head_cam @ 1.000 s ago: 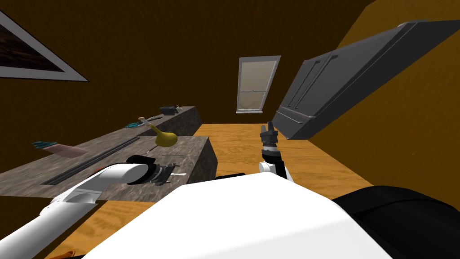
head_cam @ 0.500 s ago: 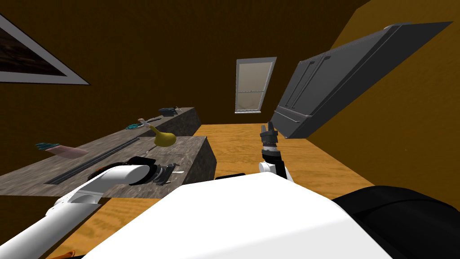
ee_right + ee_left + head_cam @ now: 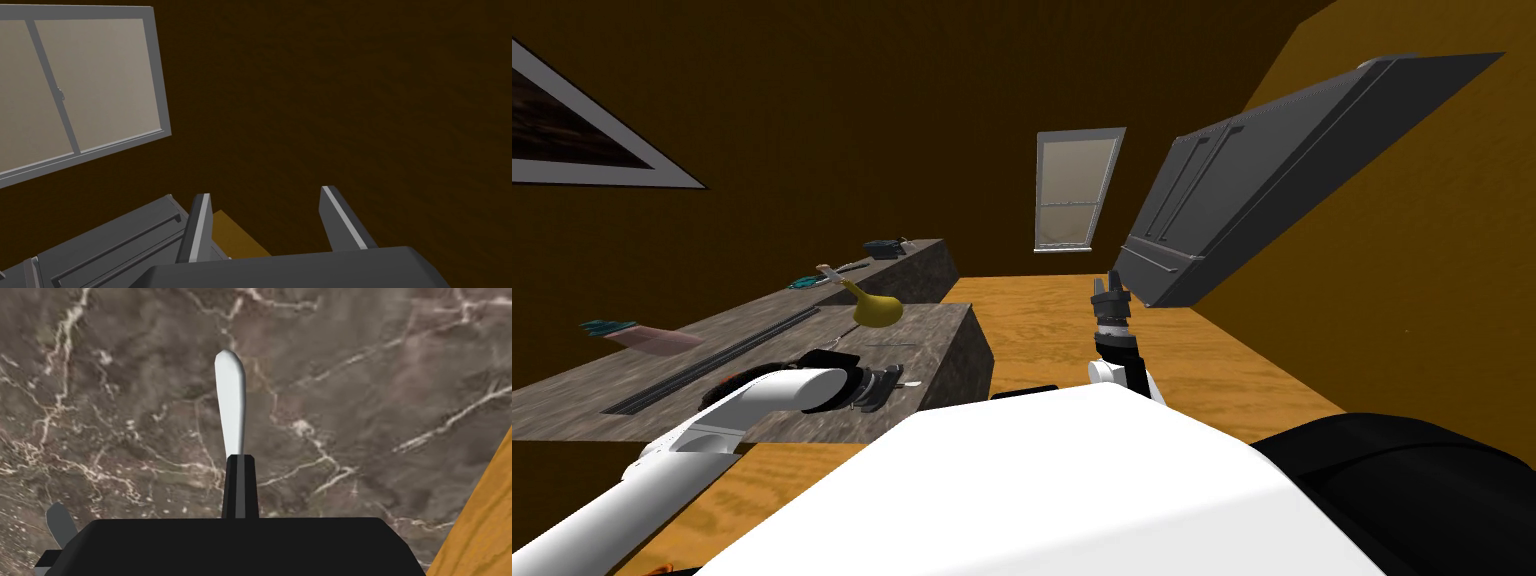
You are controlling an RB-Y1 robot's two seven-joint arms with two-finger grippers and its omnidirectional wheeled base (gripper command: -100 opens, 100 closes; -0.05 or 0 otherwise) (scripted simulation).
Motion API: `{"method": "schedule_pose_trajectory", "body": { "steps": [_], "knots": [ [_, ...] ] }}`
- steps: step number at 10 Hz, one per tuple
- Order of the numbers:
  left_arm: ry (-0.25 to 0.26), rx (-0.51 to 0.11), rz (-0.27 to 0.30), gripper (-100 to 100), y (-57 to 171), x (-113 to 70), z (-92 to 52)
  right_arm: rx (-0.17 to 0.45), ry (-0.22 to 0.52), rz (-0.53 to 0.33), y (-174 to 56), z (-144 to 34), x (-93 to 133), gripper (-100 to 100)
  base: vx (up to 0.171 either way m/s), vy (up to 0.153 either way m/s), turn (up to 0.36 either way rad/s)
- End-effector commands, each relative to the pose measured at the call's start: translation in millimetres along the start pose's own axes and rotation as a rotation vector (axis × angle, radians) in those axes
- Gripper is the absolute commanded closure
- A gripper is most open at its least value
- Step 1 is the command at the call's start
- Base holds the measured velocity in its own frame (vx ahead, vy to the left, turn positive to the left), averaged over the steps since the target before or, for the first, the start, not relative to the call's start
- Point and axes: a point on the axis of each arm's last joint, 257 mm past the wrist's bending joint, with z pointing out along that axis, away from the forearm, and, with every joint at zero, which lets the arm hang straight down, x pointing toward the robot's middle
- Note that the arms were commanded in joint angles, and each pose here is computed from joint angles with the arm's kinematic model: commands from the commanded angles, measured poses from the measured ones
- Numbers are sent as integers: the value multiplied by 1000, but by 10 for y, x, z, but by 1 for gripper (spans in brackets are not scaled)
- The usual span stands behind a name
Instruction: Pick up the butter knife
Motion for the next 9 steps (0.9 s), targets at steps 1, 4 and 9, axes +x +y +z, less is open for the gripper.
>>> {"method": "schedule_pose_trajectory", "body": {
  "steps": [1,4,9],
  "knots": [
    [0,0,0,100,0,0,0,0,0,0,0,0,0,0,0,0,0],
    [-36,33,24,-100,-213,-158,-180,0,0,0,0,0,0,0,-3,-4,-17],
    [-100,18,64,-100,-439,-591,-620,0,0,0,0,0,1,0,-33,-39,-112]
  ]
}}
